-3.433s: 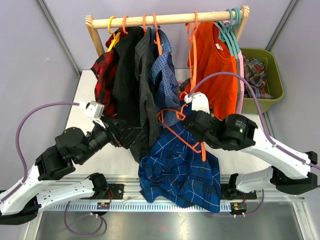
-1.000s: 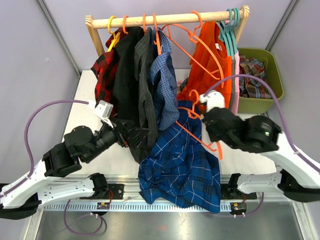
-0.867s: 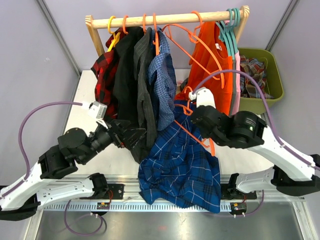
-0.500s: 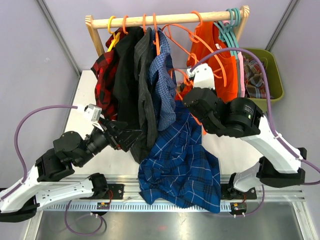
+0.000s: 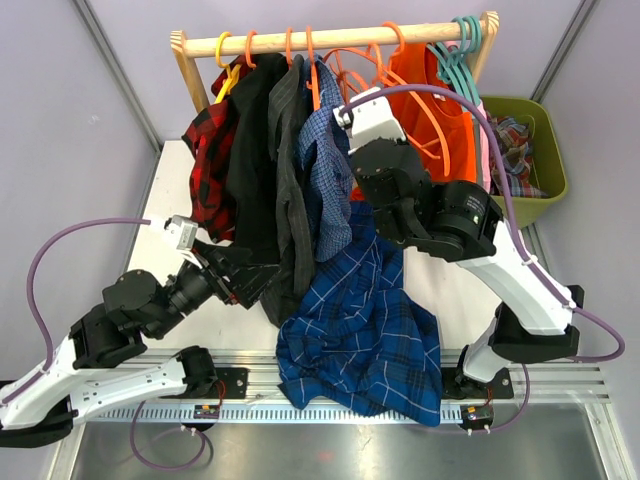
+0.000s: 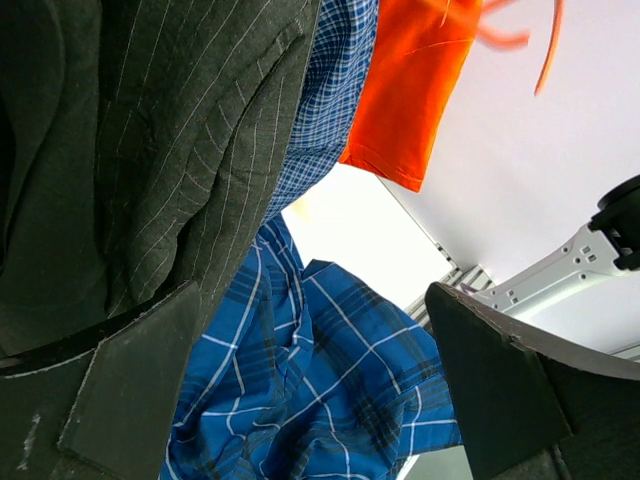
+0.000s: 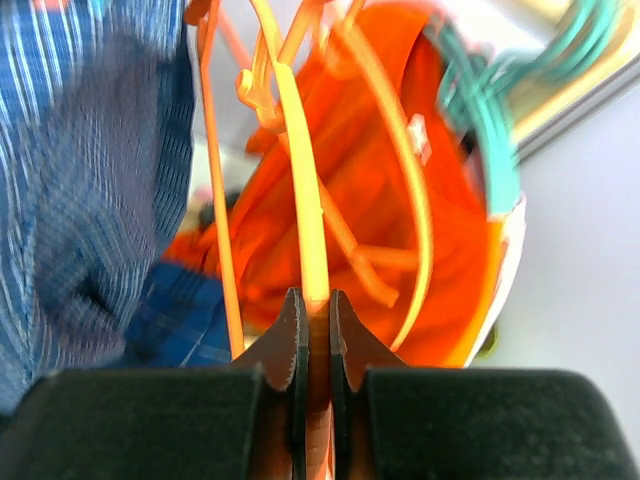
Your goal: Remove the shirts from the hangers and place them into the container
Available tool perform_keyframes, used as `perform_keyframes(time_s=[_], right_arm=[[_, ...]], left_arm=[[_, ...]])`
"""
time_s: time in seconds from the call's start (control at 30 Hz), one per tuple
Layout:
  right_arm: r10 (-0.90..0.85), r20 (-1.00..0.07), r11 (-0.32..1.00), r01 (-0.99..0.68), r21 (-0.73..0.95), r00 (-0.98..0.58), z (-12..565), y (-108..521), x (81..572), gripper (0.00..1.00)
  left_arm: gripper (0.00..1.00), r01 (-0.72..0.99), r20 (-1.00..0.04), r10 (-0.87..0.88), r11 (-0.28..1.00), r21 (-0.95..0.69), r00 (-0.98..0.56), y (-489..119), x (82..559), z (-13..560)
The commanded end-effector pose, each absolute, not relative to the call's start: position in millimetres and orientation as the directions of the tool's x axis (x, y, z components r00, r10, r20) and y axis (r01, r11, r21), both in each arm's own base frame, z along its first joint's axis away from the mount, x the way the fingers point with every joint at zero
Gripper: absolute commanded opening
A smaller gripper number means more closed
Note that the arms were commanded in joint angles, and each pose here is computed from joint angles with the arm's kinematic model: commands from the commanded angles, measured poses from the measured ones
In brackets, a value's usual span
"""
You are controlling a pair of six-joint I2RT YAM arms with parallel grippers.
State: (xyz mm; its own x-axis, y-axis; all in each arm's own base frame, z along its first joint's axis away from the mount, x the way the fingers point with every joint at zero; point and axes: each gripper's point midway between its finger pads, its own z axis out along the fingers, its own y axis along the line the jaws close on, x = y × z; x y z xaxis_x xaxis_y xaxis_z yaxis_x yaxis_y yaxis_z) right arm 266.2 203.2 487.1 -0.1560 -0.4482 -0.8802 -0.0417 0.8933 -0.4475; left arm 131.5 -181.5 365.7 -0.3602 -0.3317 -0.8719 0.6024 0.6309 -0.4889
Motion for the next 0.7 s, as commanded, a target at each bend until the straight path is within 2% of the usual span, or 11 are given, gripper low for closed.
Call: perform_keyframes(time_s=[0.0,0.1,0.27,0.5,0.67], right_arm=[[-0.418,-0.907,0.905,0.069,-0.420,-0.041,543.2,197.4,271.7,0.00],[-0.391,-0.920,0.917,0.095,-0.388,0.015,563.8,208.3,277.8,0.00],[-0.419,-0.908,0.906,0.090,-0.414,0.033,564.3,227.0,297.8,0.00],[-0.386,-0.920,0.922,0.006,-0.387,-0.068,507.0,241.5,348.0,0.00],[-0.357,-0.926,0.934,-0.035,-0.355,-0.123,477.2,246.2,356.6,0.00]], left_arm=[[0.99,0.628,-0.868,-0.371,0.600,-0.495,-0.330,-182.6,130.2,378.5],[0.99,0.632,-0.868,-0.374,0.596,-0.495,-0.328,-181.3,129.1,378.7],[0.99,0.639,-0.863,-0.390,0.583,-0.502,-0.323,-177.4,126.3,378.7],[0.99,0.641,-0.857,-0.404,0.573,-0.510,-0.320,-170.2,122.4,378.6],[0.99,0.638,-0.856,-0.406,0.575,-0.511,-0.320,-165.0,120.8,378.0]])
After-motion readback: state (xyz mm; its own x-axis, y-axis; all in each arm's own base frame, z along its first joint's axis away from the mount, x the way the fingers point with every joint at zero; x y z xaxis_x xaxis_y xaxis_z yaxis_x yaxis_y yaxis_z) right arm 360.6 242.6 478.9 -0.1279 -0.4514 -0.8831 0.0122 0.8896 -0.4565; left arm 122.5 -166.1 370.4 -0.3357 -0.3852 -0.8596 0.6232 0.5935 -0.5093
